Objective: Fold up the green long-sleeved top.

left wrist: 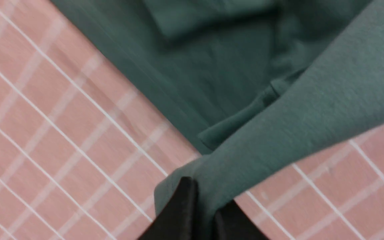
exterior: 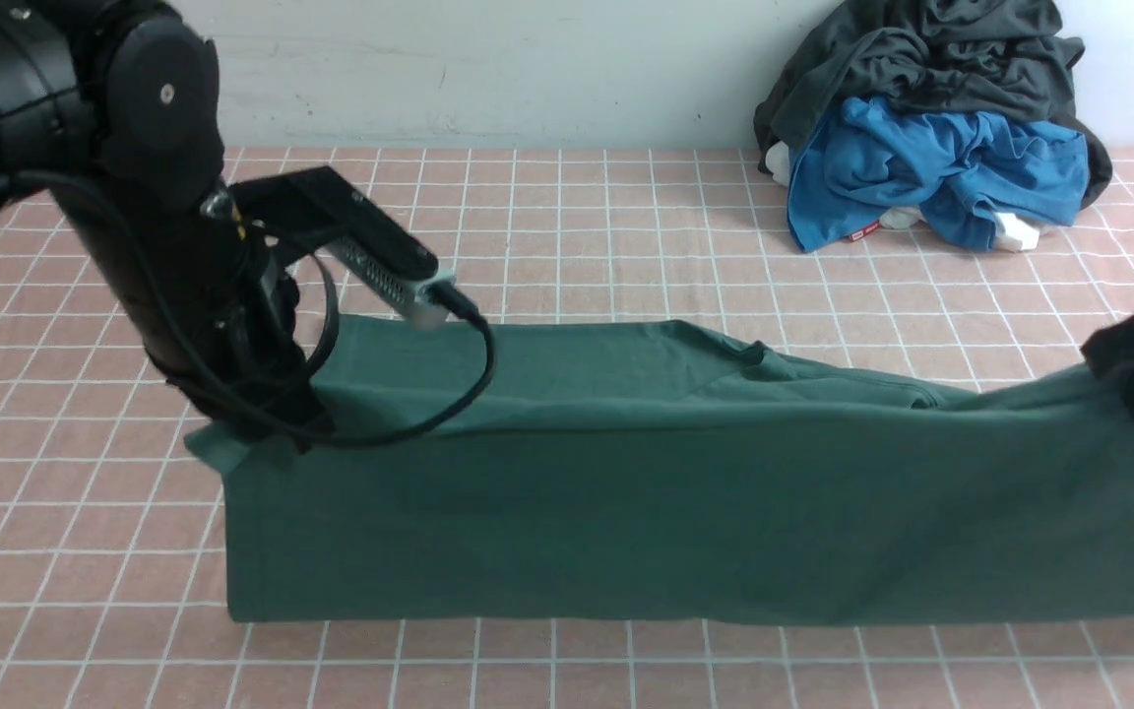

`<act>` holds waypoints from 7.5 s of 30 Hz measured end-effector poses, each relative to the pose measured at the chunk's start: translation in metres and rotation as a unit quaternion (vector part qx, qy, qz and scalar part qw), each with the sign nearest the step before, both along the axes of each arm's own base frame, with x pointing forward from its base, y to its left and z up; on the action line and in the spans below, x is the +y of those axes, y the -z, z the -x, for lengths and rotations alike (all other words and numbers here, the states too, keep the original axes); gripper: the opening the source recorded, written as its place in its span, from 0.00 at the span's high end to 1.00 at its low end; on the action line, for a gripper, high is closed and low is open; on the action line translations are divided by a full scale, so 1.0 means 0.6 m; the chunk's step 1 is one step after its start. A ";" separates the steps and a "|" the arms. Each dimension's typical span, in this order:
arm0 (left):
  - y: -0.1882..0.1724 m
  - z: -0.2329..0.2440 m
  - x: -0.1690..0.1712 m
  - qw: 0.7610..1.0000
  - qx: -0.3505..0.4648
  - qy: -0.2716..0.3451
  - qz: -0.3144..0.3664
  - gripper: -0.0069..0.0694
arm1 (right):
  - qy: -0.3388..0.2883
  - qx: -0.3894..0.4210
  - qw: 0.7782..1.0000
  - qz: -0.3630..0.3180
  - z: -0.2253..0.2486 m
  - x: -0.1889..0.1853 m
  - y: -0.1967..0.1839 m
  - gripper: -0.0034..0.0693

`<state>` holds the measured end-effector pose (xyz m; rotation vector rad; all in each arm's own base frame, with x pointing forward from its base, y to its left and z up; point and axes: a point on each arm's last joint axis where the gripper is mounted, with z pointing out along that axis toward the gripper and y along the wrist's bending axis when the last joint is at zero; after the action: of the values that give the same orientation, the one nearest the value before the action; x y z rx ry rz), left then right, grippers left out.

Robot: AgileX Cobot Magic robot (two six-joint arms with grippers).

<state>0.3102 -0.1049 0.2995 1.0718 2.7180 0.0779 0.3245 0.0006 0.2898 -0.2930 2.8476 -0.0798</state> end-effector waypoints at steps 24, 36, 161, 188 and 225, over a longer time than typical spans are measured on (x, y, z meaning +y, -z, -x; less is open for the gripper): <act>0.169 -0.281 0.005 0.998 -0.041 -0.039 -0.010 0.85 | 0.038 -0.043 0.998 0.002 -0.211 -0.012 0.155 0.64; 0.119 -0.306 0.005 0.987 -0.099 -0.129 0.019 0.34 | 0.110 -0.081 0.990 0.038 -0.197 -0.032 0.098 0.31; 0.217 -0.211 -0.194 0.990 0.100 -0.001 0.101 0.89 | 0.006 -0.022 0.999 -0.048 -0.148 0.148 0.182 0.92; -0.206 0.186 0.056 0.966 -0.224 -0.099 0.085 0.89 | -0.060 -0.320 0.936 -0.132 0.127 0.128 -0.208 0.69; 0.017 0.494 0.190 0.842 -0.439 -0.144 0.277 0.89 | -0.053 -0.669 0.706 -0.227 0.443 0.030 -0.169 0.97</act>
<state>0.0139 0.0089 0.2896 0.3055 1.8360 -0.1343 0.0587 0.0186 0.3911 -0.1587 1.3032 0.3104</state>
